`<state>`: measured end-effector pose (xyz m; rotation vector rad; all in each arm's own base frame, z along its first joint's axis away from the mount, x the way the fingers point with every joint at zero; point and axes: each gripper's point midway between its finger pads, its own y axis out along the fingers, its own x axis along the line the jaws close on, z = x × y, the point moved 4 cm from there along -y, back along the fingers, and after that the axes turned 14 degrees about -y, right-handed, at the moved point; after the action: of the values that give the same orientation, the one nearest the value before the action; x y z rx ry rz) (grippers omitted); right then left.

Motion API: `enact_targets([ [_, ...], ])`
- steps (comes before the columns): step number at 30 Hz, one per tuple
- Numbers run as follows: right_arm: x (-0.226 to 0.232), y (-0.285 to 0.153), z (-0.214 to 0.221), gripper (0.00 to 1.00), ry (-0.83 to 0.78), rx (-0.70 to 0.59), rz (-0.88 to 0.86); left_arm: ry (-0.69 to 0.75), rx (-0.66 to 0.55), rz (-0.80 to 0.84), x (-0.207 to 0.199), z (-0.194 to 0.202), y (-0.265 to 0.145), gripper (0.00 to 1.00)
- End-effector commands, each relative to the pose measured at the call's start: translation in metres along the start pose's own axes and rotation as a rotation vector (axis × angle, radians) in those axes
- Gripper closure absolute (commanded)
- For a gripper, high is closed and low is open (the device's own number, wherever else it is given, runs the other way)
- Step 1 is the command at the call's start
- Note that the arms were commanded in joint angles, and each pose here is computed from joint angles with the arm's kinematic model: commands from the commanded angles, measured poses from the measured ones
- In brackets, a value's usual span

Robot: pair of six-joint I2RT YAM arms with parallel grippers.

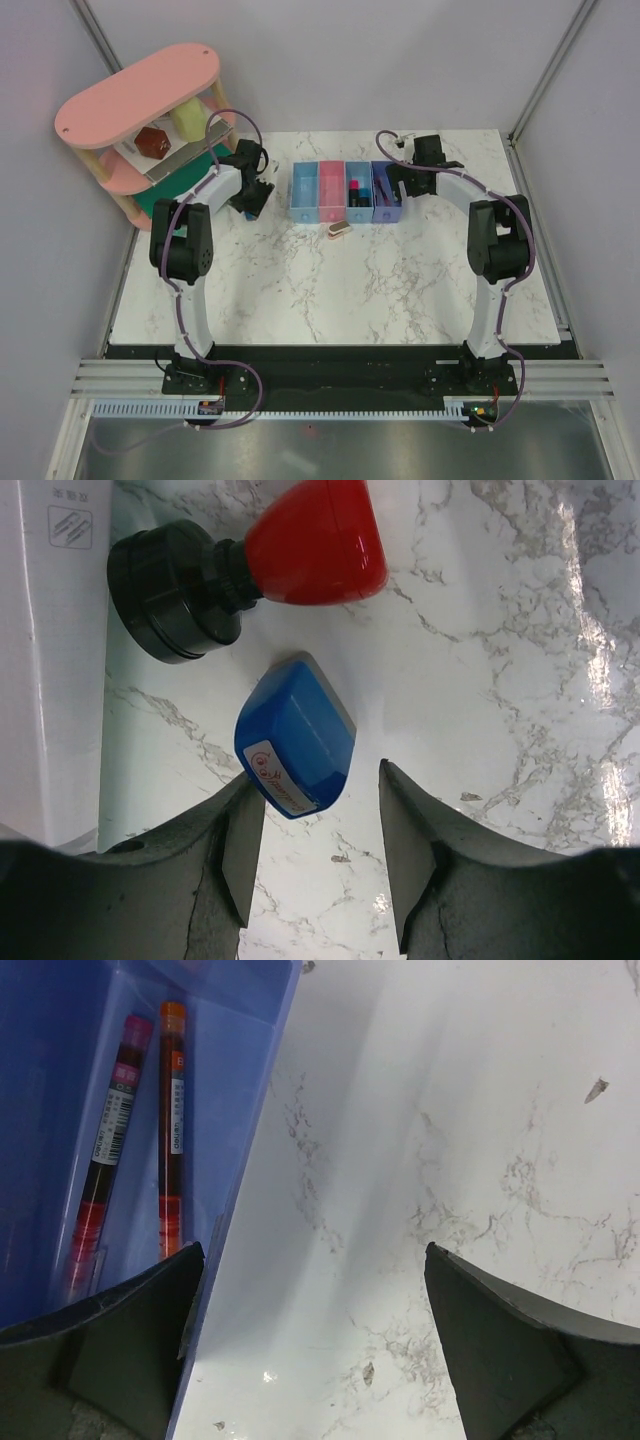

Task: Sort the stationery into containers
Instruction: Move the storage box to the center of the board.

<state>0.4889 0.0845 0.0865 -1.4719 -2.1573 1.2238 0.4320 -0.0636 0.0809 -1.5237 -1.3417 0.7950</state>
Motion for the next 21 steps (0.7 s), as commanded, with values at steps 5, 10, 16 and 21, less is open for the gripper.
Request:
enact_targets([
  [5,-0.034,-0.026,-0.001,0.02,0.019,-0.018,0.07,-0.036,-0.044,-0.003,0.003,-0.014,0.009,0.51],
  [10,-0.033,-0.031,0.0,0.02,0.018,-0.025,0.049,-0.041,-0.042,-0.002,0.003,-0.014,0.009,0.74],
  [16,-0.03,-0.036,0.0,0.02,0.022,-0.035,0.033,-0.042,-0.042,-0.002,0.003,-0.013,0.007,0.92],
  [21,-0.026,-0.043,-0.004,0.02,0.02,-0.05,0.003,-0.051,-0.047,0.023,0.0,-0.011,0.001,0.98],
])
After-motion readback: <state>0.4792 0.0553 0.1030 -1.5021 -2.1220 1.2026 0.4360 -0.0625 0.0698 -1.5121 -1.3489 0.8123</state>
